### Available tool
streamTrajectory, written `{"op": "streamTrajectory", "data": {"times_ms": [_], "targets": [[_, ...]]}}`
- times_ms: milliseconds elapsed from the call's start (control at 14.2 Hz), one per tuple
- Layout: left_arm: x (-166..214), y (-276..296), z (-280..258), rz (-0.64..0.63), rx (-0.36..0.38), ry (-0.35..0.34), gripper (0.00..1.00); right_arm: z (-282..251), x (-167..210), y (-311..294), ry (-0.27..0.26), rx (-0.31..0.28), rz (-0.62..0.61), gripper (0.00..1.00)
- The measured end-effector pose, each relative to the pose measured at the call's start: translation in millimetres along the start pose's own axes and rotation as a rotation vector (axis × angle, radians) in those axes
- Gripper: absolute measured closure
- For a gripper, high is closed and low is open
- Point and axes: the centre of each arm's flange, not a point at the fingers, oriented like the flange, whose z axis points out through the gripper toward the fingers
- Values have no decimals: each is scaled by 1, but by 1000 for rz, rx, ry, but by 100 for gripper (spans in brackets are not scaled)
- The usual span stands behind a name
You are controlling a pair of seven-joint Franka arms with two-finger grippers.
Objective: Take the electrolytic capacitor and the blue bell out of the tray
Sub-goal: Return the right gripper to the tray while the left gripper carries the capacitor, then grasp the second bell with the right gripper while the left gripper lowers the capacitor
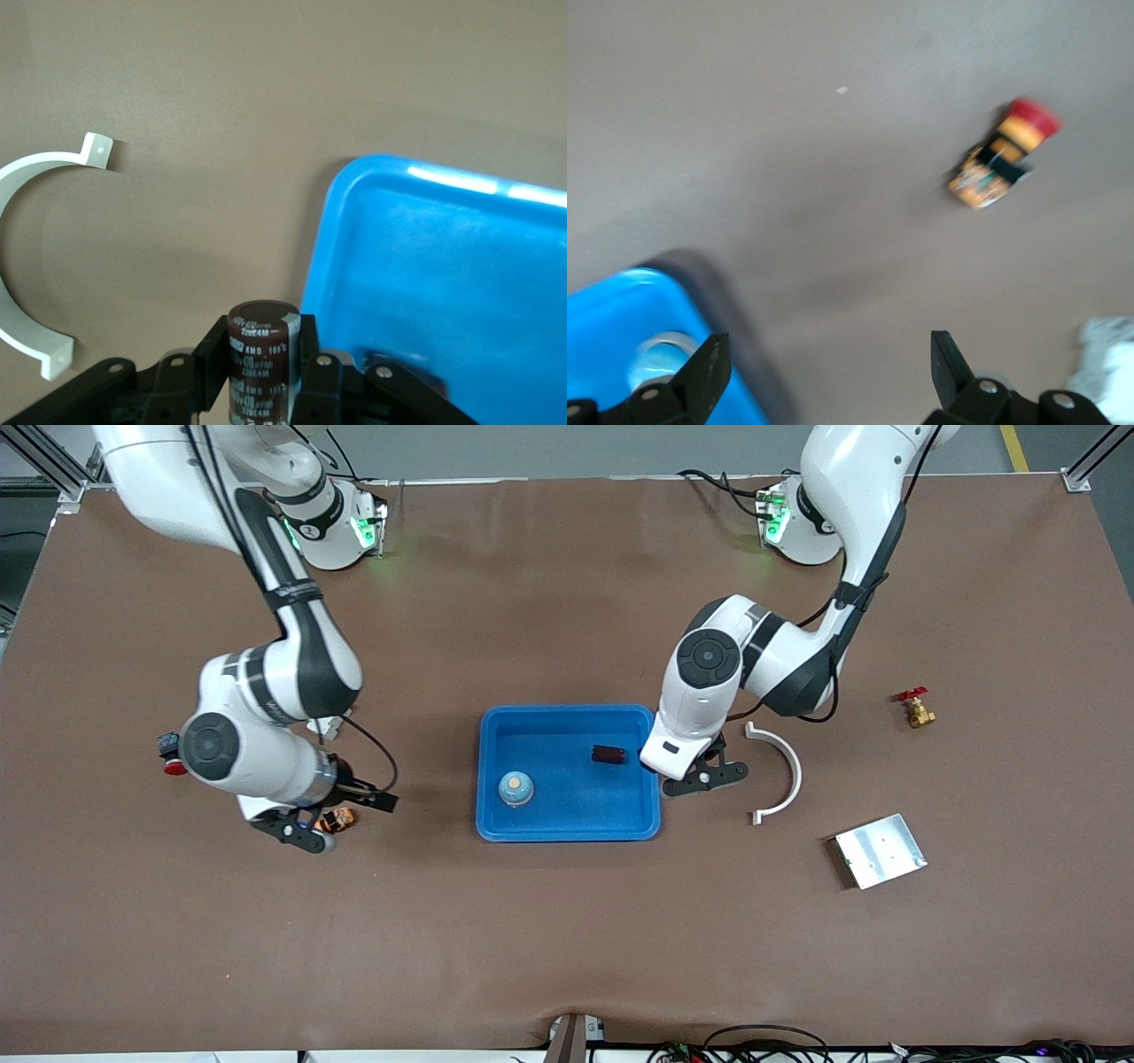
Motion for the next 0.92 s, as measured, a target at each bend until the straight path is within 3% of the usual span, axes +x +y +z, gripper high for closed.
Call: {"op": "streamTrajectory", "data": {"times_ms": [493,915], "targets": [[-11,-50,24,188,-2,8,66,53,-66,-106,39,10,445,0],[-6,-78,23,272,-20,20,66,88,-95,-147,45,14,624,0]]}}
